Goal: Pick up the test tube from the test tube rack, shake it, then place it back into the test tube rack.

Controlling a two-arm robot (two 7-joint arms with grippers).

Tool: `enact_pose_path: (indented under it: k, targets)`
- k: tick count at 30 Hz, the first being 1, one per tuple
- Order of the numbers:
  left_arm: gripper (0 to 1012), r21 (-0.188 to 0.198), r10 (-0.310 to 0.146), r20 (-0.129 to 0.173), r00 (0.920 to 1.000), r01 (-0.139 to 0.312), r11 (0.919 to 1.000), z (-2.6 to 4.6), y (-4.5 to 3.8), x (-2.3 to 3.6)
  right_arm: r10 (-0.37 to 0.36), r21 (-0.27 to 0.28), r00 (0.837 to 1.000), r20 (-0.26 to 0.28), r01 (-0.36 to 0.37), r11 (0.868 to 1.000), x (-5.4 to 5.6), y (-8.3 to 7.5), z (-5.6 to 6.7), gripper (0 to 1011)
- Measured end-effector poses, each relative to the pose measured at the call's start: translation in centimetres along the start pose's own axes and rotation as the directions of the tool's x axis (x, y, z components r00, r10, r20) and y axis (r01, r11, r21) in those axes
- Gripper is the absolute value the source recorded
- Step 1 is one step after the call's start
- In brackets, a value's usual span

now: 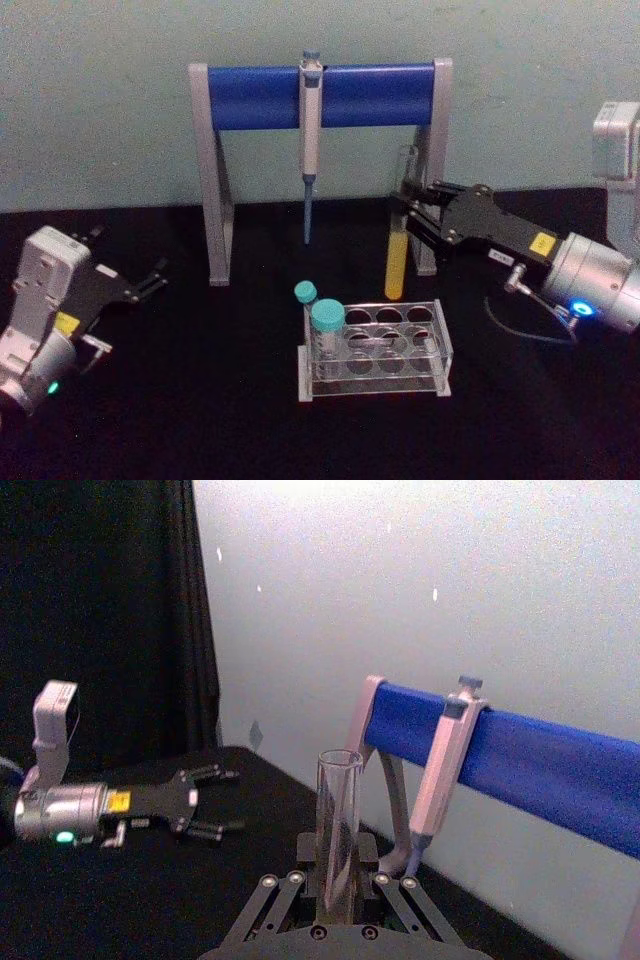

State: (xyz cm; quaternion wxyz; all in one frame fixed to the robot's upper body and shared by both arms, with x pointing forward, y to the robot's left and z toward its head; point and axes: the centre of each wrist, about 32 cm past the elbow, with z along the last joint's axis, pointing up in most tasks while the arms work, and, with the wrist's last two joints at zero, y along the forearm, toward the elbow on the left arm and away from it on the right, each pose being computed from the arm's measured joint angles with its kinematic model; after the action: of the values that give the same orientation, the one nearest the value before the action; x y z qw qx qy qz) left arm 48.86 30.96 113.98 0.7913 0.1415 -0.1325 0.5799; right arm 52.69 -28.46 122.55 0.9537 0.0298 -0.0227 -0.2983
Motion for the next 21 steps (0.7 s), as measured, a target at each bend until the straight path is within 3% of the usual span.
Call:
enact_pose_path:
  k: [7, 21]
  targets:
    - [1001, 0.0, 0.0, 0.0, 1.0, 0.0, 1.0, 0.0, 0.0, 0.0, -0.034, -0.047, 0.999, 0.037, 0.036, 0.998, -0.17, -1.03, 0.36, 228]
    - [1001, 0.0, 0.0, 0.0, 1.0, 0.0, 1.0, 0.0, 0.0, 0.0, -0.032, -0.012, 0.998, 0.045, 0.033, 0.999, 0.03, -0.42, -0.54, 228]
